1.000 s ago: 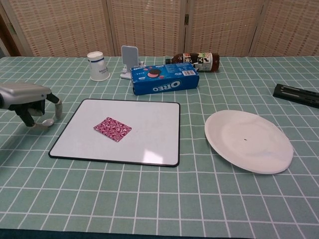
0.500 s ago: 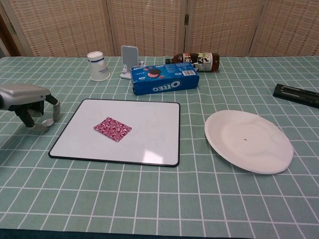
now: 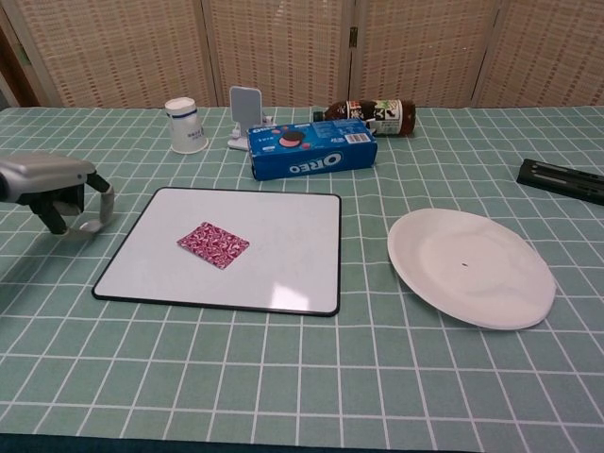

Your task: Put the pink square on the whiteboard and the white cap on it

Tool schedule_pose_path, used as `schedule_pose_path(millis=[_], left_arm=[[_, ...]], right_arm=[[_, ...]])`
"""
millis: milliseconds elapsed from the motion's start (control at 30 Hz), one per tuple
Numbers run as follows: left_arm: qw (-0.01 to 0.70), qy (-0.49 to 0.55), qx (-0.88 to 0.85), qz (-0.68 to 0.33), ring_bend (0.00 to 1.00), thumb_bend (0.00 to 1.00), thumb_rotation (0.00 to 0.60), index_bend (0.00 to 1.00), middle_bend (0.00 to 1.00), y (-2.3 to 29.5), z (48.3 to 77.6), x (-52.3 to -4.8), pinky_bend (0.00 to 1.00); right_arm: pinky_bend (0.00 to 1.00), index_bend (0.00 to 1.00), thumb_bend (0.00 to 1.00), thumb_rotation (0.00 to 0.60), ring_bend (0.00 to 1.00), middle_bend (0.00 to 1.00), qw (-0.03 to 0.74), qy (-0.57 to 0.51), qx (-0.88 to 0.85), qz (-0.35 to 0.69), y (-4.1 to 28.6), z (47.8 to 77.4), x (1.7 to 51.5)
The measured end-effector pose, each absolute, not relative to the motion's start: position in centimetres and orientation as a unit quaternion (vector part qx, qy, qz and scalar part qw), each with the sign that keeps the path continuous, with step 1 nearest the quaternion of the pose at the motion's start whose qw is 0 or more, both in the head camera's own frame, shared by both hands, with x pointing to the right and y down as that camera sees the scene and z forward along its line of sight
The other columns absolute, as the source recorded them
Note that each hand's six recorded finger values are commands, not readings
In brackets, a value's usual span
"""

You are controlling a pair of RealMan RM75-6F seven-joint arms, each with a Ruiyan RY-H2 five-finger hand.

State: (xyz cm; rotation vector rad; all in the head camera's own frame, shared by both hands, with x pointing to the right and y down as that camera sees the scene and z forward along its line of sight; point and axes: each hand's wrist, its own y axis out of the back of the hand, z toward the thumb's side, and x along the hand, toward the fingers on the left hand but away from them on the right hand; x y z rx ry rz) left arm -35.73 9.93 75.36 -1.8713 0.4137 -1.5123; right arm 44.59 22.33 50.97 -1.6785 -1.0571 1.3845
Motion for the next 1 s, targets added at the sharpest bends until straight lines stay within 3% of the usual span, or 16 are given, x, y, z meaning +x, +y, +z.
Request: schedule_pose_path(millis=[300,600,1000], left_arm=[[0.364,0.167,-0.739,-0.542,1.0,0.33,0.6,0.5,1.0,9.6,73.4,-33.1,1.0],[0.392,0.154,-0.772,-0.476,1.0,0.33,0.6,0.5,1.0,10.1,71.4,-26.2,1.0],[0.402,0.126,-0.786,-0.453,1.0,0.33,0.6,0.5,1.0,10.7,71.8,-20.4,1.0]], right_arm=[[0.36,0.25,0.22,0.6,0.3,0.35,0.354,-0.408,-0.65,0.534,22.3,51.0,44.6],[0.36,0.25,0.22,0.6,0.3,0.35,0.353,-0.41,-0.65,0.534,22.3,51.1,44.8],[0.36,0.25,0.22,0.6,0.3,0.35,0.351,-0.413,-0.647,0.536,22.5,50.9,45.2]])
